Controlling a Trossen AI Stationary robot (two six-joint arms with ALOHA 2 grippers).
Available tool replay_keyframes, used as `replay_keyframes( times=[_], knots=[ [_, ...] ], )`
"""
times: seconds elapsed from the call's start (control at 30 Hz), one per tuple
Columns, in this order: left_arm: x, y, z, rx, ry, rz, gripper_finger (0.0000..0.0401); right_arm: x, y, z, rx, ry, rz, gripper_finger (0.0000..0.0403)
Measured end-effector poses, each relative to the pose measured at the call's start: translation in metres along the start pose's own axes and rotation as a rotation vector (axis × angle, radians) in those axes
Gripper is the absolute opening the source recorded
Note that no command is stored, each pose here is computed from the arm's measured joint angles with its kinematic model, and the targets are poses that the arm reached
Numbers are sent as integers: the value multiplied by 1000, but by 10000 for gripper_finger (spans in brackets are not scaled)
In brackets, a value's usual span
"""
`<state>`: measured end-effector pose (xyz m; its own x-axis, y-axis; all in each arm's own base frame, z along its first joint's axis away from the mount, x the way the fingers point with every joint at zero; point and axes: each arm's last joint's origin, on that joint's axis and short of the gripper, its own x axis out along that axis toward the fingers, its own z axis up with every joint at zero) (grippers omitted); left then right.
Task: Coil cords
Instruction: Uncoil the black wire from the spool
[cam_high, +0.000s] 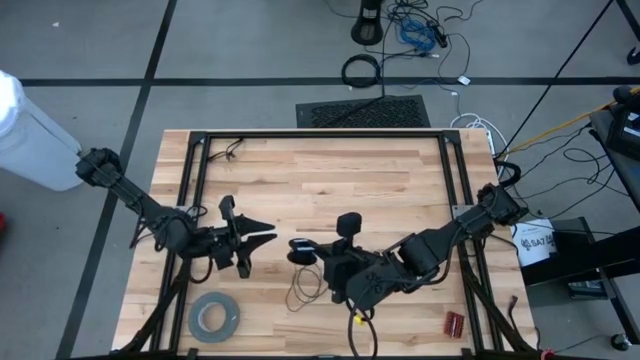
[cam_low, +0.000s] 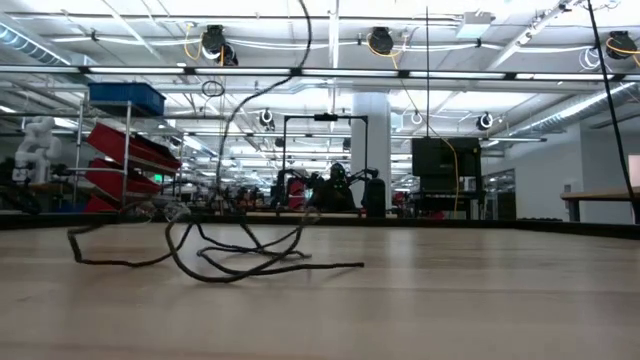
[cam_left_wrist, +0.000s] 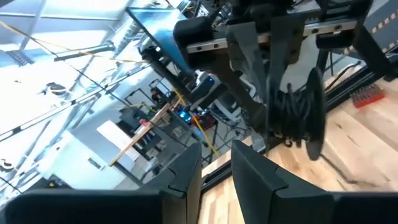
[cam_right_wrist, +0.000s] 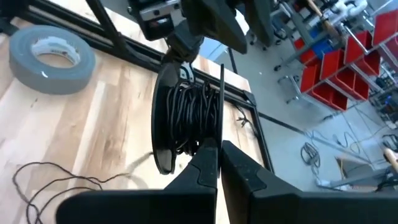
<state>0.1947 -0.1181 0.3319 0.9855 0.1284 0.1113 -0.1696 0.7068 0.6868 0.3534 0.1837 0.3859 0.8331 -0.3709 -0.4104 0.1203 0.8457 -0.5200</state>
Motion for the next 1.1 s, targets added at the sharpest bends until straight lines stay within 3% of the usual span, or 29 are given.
replay_keyframes(
  times=[0.27, 0.43, 0.7, 0.83, 1.0, 1.1],
  knots=[
    [-1, -4, 1, -187, -28, -54, 93, -4, 1, 1, 53, -7, -65, 0],
    [0, -8, 1, -291, -51, -114, 93, -4, -4, 4, 90, -22, -196, 0],
    [17, -40, -10, -267, 35, -163, 98, -1, -10, 8, 77, -31, -292, 0],
    [28, -53, -18, -280, 86, -158, 134, 0, -12, 9, 56, -32, -299, 0],
    [39, -50, -25, -375, 138, -12, 199, 1, -13, 9, 45, -30, -303, 0],
    [43, -51, -29, -430, 153, 8, 219, 3, -16, 8, 46, -24, -308, 0]
  ],
)
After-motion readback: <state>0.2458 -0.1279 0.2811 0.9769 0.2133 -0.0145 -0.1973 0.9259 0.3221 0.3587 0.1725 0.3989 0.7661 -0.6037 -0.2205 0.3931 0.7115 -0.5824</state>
